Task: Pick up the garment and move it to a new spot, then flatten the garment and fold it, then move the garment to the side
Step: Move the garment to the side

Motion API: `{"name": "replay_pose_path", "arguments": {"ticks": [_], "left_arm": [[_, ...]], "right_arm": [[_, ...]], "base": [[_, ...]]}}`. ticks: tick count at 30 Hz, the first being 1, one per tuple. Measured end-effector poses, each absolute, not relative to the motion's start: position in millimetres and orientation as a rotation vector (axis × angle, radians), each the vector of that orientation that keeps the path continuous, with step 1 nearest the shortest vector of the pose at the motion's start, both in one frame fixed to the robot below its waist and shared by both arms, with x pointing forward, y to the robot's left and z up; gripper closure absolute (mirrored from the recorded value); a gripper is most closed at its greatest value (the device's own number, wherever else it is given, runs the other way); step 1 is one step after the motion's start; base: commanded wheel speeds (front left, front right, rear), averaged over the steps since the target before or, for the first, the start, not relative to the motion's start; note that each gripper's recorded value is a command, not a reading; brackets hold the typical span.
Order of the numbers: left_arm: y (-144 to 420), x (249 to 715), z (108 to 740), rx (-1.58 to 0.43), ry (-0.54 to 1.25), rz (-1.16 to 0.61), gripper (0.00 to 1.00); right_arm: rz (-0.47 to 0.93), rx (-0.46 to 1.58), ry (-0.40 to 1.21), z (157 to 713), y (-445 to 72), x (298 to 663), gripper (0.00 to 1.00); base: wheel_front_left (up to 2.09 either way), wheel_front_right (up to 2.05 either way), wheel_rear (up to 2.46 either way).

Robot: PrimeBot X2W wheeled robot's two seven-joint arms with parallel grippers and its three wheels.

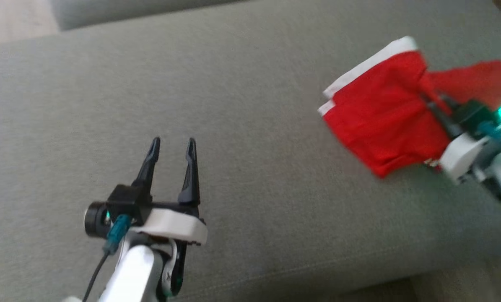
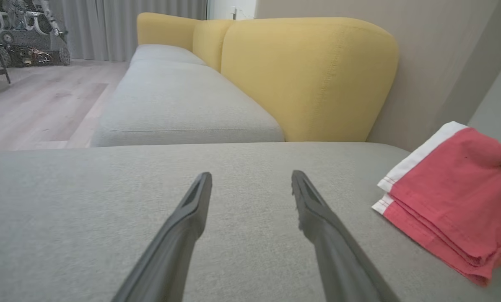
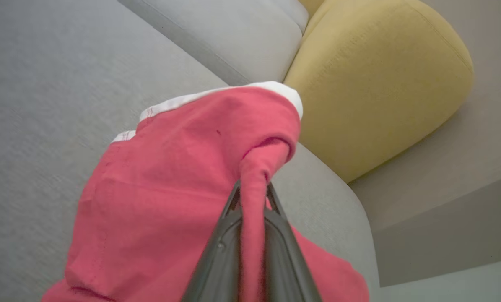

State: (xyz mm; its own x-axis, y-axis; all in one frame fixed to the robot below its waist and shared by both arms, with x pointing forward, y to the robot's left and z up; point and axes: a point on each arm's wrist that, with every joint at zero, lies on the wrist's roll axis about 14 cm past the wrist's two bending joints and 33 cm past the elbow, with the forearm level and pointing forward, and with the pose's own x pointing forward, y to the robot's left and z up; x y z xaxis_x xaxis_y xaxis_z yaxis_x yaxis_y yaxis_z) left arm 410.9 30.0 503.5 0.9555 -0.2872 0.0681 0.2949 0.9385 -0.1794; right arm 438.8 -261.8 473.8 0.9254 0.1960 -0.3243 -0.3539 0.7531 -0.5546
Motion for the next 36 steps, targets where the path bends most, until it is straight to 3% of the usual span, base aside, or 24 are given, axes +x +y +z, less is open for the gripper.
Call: {"name": "replay_pose_path", "arguments": {"ticks": [12, 27, 28, 29, 30, 36], "left_arm": [[-18, 457, 464, -0.193, 0.017, -0.428, 0.0], [-27, 479, 428, -0.203, 0.072, -0.446, 0.0], [-27, 479, 427, -0.202, 0.073, -0.445, 0.0], [-26, 480, 427, -0.2, 0.073, -0.443, 0.0], [-26, 480, 427, -0.199, 0.072, -0.442, 0.0], [-21, 478, 440, -0.186, 0.049, -0.434, 0.0]], "right_arm": [[0.111, -0.707, 0.461, 458, -372, 444, 1.0], [-0.065, -0.678, 0.658, 419, -427, 438, 1.0], [-0.063, -0.678, 0.664, 416, -426, 438, 0.83], [-0.067, -0.675, 0.668, 414, -426, 438, 0.15], [-0.077, -0.664, 0.669, 413, -426, 438, 0.0], [-0.102, -0.647, 0.615, 426, -426, 440, 0.0]], "base": [[0.0, 0.0, 0.0], [0.0, 0.0, 0.0], [0.0, 0.0, 0.0], [0.0, 0.0, 0.0], [0.0, 0.0, 0.0], [0.0, 0.0, 0.0]]}}
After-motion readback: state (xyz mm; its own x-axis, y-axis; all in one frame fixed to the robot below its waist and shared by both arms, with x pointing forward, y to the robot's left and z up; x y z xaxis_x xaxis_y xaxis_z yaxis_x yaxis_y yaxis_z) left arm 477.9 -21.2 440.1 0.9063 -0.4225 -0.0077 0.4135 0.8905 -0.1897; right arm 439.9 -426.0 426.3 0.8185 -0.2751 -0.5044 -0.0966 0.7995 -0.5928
